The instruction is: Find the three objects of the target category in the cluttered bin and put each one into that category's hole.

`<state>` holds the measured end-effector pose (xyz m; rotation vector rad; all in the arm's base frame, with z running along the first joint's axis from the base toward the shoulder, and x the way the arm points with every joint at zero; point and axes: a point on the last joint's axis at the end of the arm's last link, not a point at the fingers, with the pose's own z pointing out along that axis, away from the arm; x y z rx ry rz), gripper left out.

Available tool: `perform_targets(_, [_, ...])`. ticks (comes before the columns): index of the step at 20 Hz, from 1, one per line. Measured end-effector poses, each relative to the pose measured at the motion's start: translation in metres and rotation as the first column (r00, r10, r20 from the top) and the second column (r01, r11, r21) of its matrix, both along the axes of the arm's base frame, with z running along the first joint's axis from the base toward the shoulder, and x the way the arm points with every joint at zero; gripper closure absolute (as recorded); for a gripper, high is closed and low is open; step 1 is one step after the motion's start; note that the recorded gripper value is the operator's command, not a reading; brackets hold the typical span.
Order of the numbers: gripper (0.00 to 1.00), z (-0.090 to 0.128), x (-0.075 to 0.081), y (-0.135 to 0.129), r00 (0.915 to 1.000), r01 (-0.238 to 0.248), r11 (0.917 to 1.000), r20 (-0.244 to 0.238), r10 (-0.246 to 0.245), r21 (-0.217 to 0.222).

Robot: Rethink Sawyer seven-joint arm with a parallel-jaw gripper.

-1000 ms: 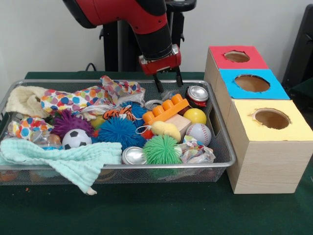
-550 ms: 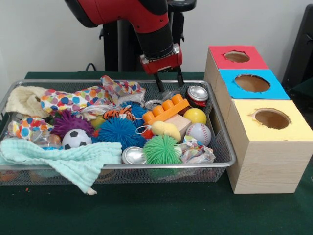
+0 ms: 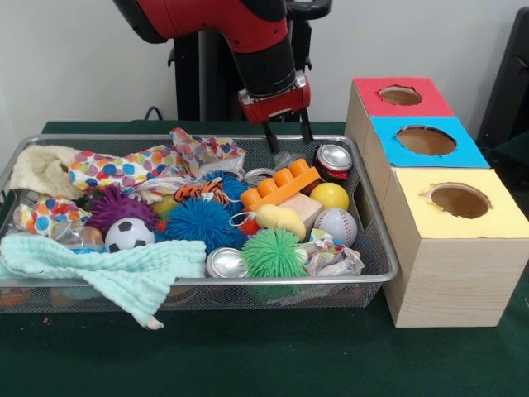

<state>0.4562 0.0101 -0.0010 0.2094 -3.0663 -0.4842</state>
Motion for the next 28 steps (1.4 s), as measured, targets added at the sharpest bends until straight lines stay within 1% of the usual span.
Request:
perform_targets(14, [0.0,0.0031,-0.0019,0.0065,0.9999,-0.016,0.9999,0.001,0.016,0.0])
perform_targets(28, [0.0,0.0031,-0.0019,0.0073,0.9998,-0.018,0.9998,0.001,0.018,0.001])
